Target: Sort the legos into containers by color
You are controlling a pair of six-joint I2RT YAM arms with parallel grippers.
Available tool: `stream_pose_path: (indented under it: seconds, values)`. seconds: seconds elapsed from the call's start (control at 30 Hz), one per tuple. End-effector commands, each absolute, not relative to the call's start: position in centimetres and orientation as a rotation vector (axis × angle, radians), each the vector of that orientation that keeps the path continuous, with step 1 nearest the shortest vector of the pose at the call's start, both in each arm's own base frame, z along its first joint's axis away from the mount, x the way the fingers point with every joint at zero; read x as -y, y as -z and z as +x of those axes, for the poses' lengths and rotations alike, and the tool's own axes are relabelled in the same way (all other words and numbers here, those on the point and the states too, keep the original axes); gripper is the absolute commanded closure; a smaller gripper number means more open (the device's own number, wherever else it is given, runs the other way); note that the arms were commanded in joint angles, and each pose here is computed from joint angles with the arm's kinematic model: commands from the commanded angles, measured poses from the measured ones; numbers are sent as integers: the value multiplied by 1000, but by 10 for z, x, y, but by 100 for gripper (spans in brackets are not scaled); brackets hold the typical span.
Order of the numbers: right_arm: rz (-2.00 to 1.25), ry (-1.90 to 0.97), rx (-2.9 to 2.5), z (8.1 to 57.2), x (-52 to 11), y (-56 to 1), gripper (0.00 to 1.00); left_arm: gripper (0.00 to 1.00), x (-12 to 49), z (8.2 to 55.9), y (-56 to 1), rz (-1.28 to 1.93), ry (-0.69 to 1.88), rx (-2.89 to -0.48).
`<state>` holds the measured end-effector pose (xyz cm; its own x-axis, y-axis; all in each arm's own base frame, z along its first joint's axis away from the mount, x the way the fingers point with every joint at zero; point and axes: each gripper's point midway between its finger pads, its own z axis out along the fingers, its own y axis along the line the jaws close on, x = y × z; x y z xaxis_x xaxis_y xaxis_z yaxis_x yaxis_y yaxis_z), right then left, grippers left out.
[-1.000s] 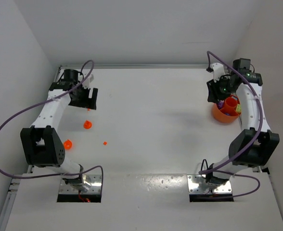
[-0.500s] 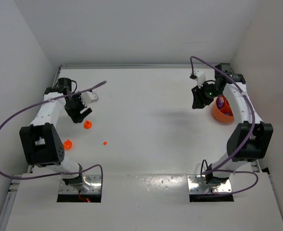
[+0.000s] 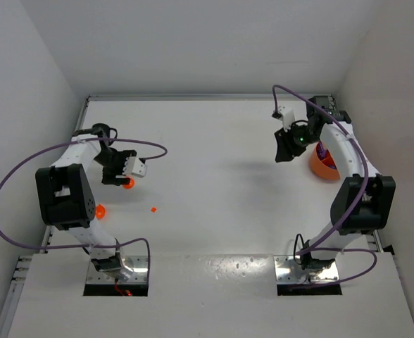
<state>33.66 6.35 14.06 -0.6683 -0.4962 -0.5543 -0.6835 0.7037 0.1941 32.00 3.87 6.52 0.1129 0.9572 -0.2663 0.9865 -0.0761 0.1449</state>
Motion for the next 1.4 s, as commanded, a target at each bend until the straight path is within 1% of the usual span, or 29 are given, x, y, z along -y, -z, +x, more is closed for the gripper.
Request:
stream_pose_path:
  seconds: [0.0, 0.13, 0.33, 0.37, 0.47, 0.5, 0.67, 0.77, 0.87, 0.9, 0.93, 1.03, 1.13, 1.17, 1.2, 1.3, 1.33, 1.37]
  values:
    - [-894, -574, -2411, 343, -72, -142, 59, 22, -32, 327, -61, 2180, 144, -1740]
    - [-884, -579, -2411, 344, -76, -143, 59, 21, -21, 327, -55, 2220, 174, -1704]
    - [-883, -584, -2420, 344, -76, -140, 59, 21, -16, 311, -38, 2271, 243, -1708]
    - [-883, -584, -2420, 344, -76, -140, 59, 19, -16, 311, -35, 2273, 257, -1713]
    - [-871, -593, -2433, 341, -76, -137, 57, 19, -11, 311, -29, 2251, 283, -1731]
    - [-871, -593, -2433, 341, -76, -137, 57, 21, -11, 311, -29, 2251, 283, -1732]
    - [-860, -585, -2444, 341, -75, -136, 49, 21, -10, 315, -19, 2253, 288, -1750]
    - [-859, -574, -2449, 342, -73, -136, 48, 22, -14, 316, -9, 2262, 304, -1781]
    - [-859, -574, -2449, 342, -73, -136, 48, 27, -16, 319, -4, 2260, 306, -1802]
    - [-848, -577, -2454, 341, -74, -136, 46, 32, -16, 322, -4, 2250, 292, -1808]
    - [-848, -582, -2462, 342, -74, -133, 46, 34, -16, 320, 0, 2252, 309, -1814]
    - [-848, -577, -2454, 344, -74, -136, 43, 38, -21, 322, 8, 2261, 308, -1845]
    - [-848, -582, -2462, 344, -74, -135, 43, 41, -27, 320, 11, 2289, 295, -1868]
    - [-848, -582, -2462, 344, -74, -135, 42, 44, -27, 319, 13, 2291, 307, -1872]
    - [-848, -582, -2462, 344, -74, -135, 42, 44, -27, 319, 13, 2291, 307, -1872]
    - [-849, -628, -2458, 343, -82, -134, 42, 53, -27, 320, 10, 2289, 293, -1868]
    - [-849, -664, -2453, 339, -85, -136, 42, 58, -25, 321, 7, 2270, 291, -1868]
    - [-838, -685, -2451, 339, -88, -137, 42, 58, -21, 321, 7, 2255, 306, -1857]
